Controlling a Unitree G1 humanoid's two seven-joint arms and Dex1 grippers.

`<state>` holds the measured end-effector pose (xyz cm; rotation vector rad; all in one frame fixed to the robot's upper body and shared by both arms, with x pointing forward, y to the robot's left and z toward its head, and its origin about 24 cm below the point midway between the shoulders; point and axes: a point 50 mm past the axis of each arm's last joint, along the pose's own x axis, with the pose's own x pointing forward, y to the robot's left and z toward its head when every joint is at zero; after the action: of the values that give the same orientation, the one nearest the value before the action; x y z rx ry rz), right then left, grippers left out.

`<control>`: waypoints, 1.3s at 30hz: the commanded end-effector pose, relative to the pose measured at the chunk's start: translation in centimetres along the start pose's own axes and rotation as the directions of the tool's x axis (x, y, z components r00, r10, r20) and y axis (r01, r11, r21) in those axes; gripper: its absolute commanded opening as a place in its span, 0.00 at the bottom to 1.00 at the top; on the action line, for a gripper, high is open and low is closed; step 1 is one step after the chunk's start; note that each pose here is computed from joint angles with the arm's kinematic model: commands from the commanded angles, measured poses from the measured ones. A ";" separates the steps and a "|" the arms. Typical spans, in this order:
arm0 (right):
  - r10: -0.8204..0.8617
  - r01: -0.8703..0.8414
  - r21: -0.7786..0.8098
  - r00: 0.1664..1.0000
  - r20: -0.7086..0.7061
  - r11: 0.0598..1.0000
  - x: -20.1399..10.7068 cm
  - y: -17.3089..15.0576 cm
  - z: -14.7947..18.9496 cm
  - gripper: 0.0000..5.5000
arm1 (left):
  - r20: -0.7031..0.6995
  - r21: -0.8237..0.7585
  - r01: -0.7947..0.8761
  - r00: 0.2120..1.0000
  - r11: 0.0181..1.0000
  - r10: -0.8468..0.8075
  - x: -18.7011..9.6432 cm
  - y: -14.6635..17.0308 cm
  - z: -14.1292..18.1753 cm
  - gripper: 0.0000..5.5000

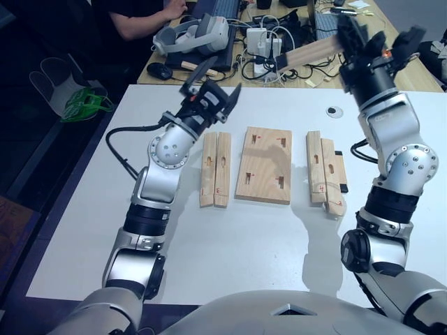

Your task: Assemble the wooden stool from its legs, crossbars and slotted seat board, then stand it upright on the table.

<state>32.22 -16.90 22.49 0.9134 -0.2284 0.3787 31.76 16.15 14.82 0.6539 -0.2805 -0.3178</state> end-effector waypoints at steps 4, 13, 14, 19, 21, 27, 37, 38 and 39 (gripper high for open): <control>-0.196 0.160 -0.541 0.981 -0.009 0.825 -4.2 -3.4 0.1 0.07 | -0.193 -0.520 -0.266 0.962 0.812 0.191 -0.7 0.0 -0.7 0.82; -0.407 0.273 -0.665 0.912 -0.050 0.695 -10.9 -7.0 -2.1 0.07 | -0.270 -0.868 -0.317 0.947 0.383 0.173 -1.6 -2.9 0.1 0.93; -0.414 0.280 -0.666 0.909 -0.048 0.691 -11.0 -7.1 -2.2 0.07 | -0.281 -0.872 -0.324 0.945 0.367 0.168 -1.6 -2.8 -0.1 0.93; -0.458 0.298 -0.678 0.887 -0.064 0.672 -11.0 -8.2 -2.8 0.07 | -0.288 -0.876 -0.319 0.948 0.361 0.138 -1.6 -2.9 -0.1 0.93; -0.463 0.292 -0.673 0.882 -0.085 0.680 -11.0 -8.4 -2.9 0.07 | -0.292 -0.877 -0.320 0.947 0.358 0.131 -1.6 -2.9 -0.2 0.93; -0.507 0.300 -0.637 0.845 -0.167 0.710 -11.5 -9.7 -3.5 0.07 | -0.298 -0.876 -0.322 0.947 0.359 0.124 -1.7 -2.9 -0.2 0.93; -0.553 0.299 -0.637 0.798 -0.241 0.710 -12.5 -11.5 -4.0 0.07 | -0.304 -0.875 -0.324 0.946 0.361 0.113 -1.8 -3.0 -0.3 0.93; -0.557 0.297 -0.638 0.791 -0.252 0.710 -12.6 -11.8 -4.1 0.07 | -0.304 -0.874 -0.323 0.946 0.362 0.110 -1.7 -3.0 -0.3 0.93; -0.563 0.290 -0.647 0.783 -0.263 0.705 -12.7 -12.1 -4.1 0.07 | -0.305 -0.874 -0.324 0.946 0.363 0.110 -1.7 -3.0 -0.3 0.93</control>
<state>25.97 -22.65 8.40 0.2474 0.2133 0.0491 29.76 14.74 12.44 -0.5217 0.0286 -0.0960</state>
